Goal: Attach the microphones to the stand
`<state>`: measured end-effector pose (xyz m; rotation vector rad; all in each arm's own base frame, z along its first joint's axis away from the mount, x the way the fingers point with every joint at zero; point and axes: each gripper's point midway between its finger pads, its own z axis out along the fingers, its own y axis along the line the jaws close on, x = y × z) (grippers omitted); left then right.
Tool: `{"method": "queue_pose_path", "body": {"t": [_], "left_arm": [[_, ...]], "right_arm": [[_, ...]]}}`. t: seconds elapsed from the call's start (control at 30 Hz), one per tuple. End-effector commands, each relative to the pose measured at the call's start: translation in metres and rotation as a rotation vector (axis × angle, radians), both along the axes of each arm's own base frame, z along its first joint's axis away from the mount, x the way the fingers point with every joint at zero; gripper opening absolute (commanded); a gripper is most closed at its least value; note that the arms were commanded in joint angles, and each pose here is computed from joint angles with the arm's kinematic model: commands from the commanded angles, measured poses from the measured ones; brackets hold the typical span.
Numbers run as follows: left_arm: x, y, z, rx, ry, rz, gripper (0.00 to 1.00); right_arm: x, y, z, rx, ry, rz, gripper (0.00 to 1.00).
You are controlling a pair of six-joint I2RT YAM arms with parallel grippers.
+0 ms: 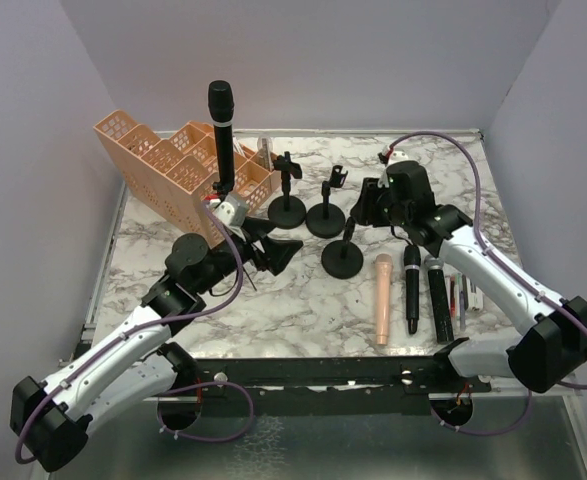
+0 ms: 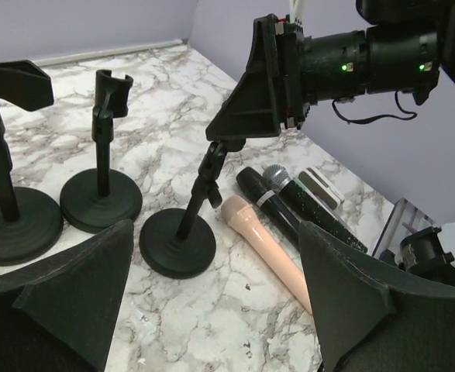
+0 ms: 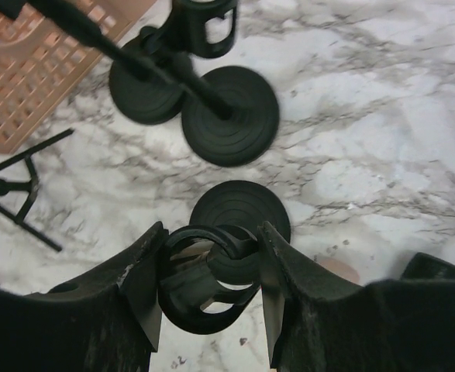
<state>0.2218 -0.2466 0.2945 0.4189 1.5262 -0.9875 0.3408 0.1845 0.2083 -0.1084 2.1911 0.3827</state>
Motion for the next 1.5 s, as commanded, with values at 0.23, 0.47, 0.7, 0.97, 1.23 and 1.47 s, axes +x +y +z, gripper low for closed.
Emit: {"method": "queue_pose_path", "body": {"t": [0.23, 0.47, 0.7, 0.97, 1.23, 1.47], "left_arm": [[-0.009, -0.026, -0.034, 0.054, 0.049, -0.108, 0.84], [-0.011, -0.033, -0.045, 0.083, 0.06, -0.117, 0.84], [-0.009, -0.034, -0.051, 0.099, 0.069, -0.102, 0.84], [-0.006, -0.032, -0.056, 0.11, 0.077, -0.079, 0.84], [-0.003, -0.032, -0.059, 0.119, 0.085, -0.068, 0.84], [-0.004, -0.031, -0.06, 0.122, 0.085, -0.068, 0.84]], "right_arm": [[-0.063, 0.08, 0.005, 0.073, 0.023, 0.342, 0.47], [-0.056, 0.07, 0.031, 0.096, -0.047, 0.248, 0.78], [-0.038, 0.015, 0.07, 0.103, -0.179, -0.086, 0.82], [-0.052, -0.067, -0.003, -0.12, 0.004, -0.503, 0.81], [-0.076, -0.053, -0.103, -0.199, 0.241, -0.376, 0.77], [-0.104, -0.042, -0.164, -0.202, 0.451, -0.316, 0.76]]}}
